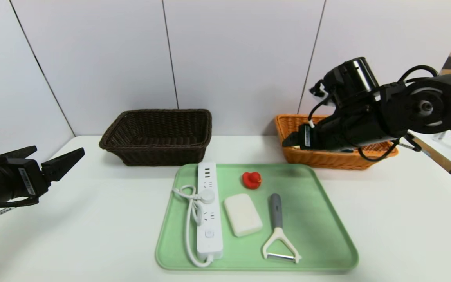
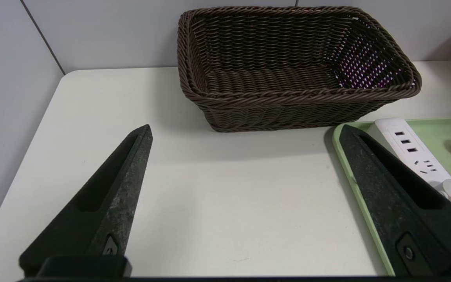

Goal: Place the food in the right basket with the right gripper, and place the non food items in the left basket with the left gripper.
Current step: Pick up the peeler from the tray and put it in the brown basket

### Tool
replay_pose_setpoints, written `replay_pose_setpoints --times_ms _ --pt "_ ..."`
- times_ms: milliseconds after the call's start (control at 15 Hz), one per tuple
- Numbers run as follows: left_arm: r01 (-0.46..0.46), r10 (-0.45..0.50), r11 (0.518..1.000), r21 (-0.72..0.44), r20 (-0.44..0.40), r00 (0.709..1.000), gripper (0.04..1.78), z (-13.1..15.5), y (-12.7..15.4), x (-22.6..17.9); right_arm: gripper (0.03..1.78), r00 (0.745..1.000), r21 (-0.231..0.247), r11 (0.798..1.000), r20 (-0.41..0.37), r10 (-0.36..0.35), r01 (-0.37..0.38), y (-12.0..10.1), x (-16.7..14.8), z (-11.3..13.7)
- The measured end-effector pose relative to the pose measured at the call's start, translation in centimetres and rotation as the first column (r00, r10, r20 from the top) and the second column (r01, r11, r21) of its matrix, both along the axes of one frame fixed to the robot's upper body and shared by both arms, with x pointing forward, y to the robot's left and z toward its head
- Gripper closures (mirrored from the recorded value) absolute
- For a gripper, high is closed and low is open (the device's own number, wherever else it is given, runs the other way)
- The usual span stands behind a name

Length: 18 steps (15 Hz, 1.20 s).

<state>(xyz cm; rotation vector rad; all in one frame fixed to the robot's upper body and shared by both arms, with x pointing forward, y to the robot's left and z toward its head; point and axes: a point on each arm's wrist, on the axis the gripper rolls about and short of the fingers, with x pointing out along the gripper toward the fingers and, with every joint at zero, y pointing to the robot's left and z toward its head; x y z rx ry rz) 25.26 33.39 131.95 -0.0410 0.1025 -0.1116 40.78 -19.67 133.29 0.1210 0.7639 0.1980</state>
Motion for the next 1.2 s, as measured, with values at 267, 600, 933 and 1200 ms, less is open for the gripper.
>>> replay_pose_setpoints --times_ms 267,600,933,1200 --pt "-0.001 0.001 1.000 -0.001 -0.002 1.000 0.13 0.0 0.0 0.0 0.17 0.994 -0.009 0.997 -0.080 0.073 -0.074 2.1 -3.9 -1.5" --pt "-0.001 0.001 1.000 -0.003 -0.008 1.000 0.13 -0.3 0.0 -0.1 0.14 0.981 -0.044 0.990 -0.147 0.124 -0.132 3.3 -5.9 -3.6" --pt "-0.002 0.002 1.000 -0.009 -0.011 1.000 0.13 -0.4 0.0 -0.2 0.12 0.977 -0.059 0.983 -0.137 0.166 -0.175 4.4 -6.7 -5.4" --pt "-0.002 0.002 1.000 -0.009 -0.012 1.000 0.13 -0.4 0.0 -0.3 0.12 0.979 -0.093 0.982 -0.138 0.152 -0.166 4.8 -6.4 -7.0"
